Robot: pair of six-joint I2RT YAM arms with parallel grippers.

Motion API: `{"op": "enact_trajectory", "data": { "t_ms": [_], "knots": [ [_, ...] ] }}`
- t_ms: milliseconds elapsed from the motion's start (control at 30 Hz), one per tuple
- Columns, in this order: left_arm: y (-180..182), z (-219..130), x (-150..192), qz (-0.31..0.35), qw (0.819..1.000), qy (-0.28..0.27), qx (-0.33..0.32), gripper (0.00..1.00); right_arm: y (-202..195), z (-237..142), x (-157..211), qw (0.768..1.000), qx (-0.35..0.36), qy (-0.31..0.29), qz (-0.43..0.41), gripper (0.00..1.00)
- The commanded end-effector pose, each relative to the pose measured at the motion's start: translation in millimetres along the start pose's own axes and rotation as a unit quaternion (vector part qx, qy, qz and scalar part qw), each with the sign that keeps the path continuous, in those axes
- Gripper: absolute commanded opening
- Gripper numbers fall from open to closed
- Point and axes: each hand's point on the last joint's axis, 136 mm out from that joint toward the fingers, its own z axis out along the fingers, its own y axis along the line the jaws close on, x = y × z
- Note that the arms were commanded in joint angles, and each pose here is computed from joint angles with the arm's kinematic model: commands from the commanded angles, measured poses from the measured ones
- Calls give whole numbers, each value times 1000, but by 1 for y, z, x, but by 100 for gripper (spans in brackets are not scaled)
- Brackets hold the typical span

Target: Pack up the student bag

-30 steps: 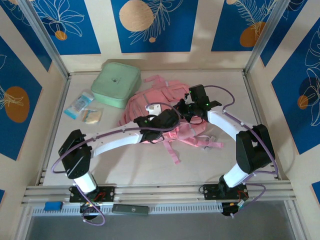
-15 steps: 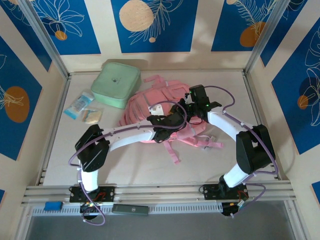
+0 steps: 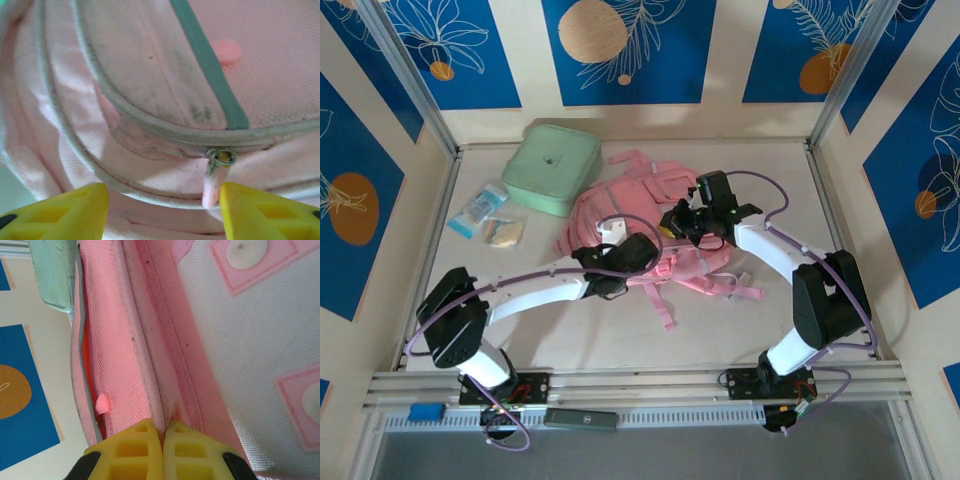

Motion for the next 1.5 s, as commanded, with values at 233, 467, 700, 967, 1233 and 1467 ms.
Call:
{"op": "enact_trajectory", "data": {
  "t_ms": [233, 467, 700, 967, 1233, 1467],
  "knots": [
    [-46, 9, -4, 27, 997, 28, 70, 51, 24, -6, -7, 999, -26, -9, -36, 0],
    [-14, 22, -1, -41, 998, 26, 29, 42, 26, -6, -7, 999, -28, -10, -35, 0],
    [-7, 36, -7, -60, 998, 22, 26, 22, 26, -6, -5, 999, -26, -9, -36, 0],
    [7, 30, -17, -22, 999, 22, 23, 0, 17, -16, -16, 999, -19, -12, -40, 0],
    [53, 17, -18, 51, 997, 58, 4, 0, 12, -32, -34, 997, -37, 3, -66, 0],
    [34, 28, -27, 117, 987, 73, 87, 0, 7, -31, -51, 994, -4, 9, -111, 0]
  ]
}}
